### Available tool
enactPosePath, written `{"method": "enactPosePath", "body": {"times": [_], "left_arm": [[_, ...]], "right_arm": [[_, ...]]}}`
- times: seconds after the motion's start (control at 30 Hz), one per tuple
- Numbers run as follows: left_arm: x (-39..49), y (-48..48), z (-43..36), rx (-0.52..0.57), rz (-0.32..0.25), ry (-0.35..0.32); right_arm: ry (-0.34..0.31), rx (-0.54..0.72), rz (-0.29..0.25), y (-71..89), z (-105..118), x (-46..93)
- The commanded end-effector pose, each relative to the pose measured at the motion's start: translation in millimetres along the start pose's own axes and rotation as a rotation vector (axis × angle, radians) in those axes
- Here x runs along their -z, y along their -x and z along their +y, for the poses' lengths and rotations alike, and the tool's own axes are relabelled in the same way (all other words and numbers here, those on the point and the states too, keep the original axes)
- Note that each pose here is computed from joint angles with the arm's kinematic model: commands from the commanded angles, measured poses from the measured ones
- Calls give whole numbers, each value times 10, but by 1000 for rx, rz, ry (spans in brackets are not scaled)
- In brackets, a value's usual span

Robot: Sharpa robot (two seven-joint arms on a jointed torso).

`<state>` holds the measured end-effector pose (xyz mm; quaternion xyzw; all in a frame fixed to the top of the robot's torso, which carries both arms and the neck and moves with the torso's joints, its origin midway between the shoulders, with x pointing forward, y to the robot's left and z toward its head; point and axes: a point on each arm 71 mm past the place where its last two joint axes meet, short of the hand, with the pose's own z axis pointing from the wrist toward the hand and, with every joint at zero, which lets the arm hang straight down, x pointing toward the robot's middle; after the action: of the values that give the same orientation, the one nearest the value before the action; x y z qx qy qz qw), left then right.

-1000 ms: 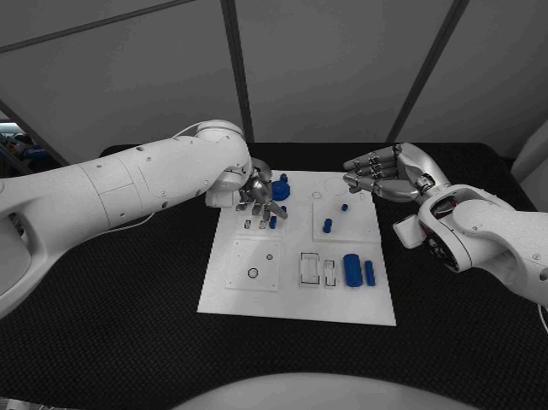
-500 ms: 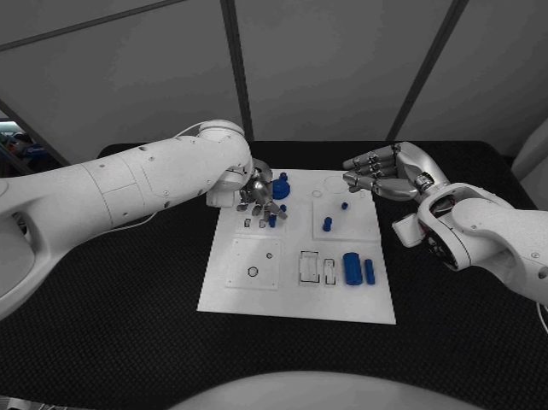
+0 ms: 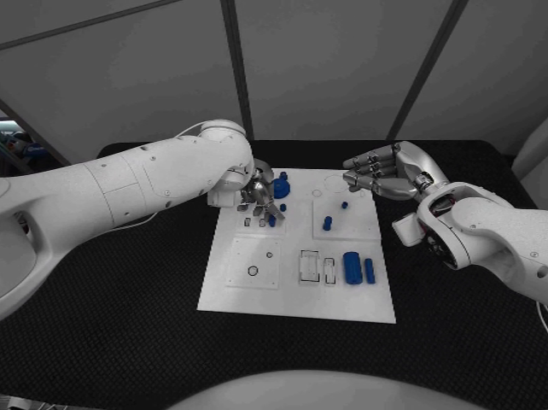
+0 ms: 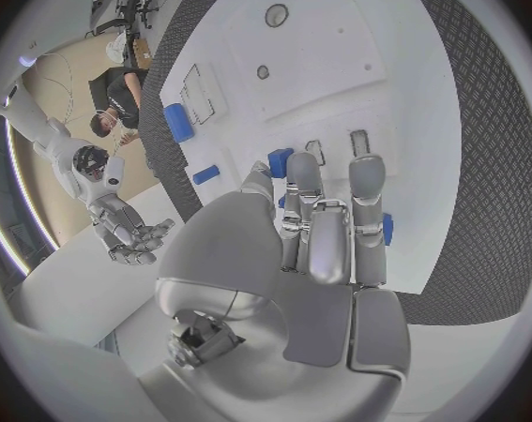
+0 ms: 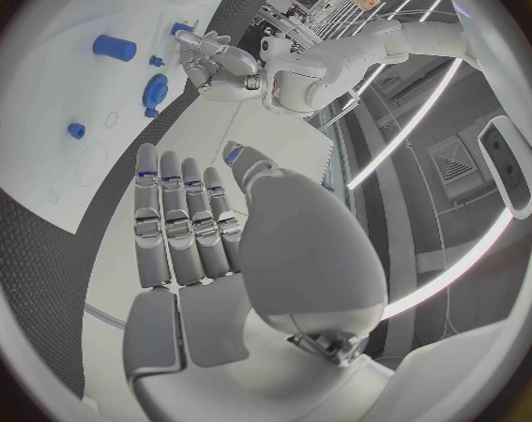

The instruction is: Assemble the parts on the task board

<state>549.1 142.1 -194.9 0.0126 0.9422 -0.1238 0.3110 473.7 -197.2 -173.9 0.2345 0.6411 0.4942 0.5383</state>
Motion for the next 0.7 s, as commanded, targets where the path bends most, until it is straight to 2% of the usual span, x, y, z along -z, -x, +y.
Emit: {"method": "enactPosePath", "body": {"times": [0.03, 0.43, 0.7], "left_arm": [[2, -5, -17, -9, 9, -6], [16, -12, 5, 115, 2, -58], [76, -14, 114, 235, -22, -82]], "right_arm": [[7, 5, 4, -3, 15, -8], [3, 7, 6, -2, 1, -21], [10, 9, 0, 12, -6, -26]]}}
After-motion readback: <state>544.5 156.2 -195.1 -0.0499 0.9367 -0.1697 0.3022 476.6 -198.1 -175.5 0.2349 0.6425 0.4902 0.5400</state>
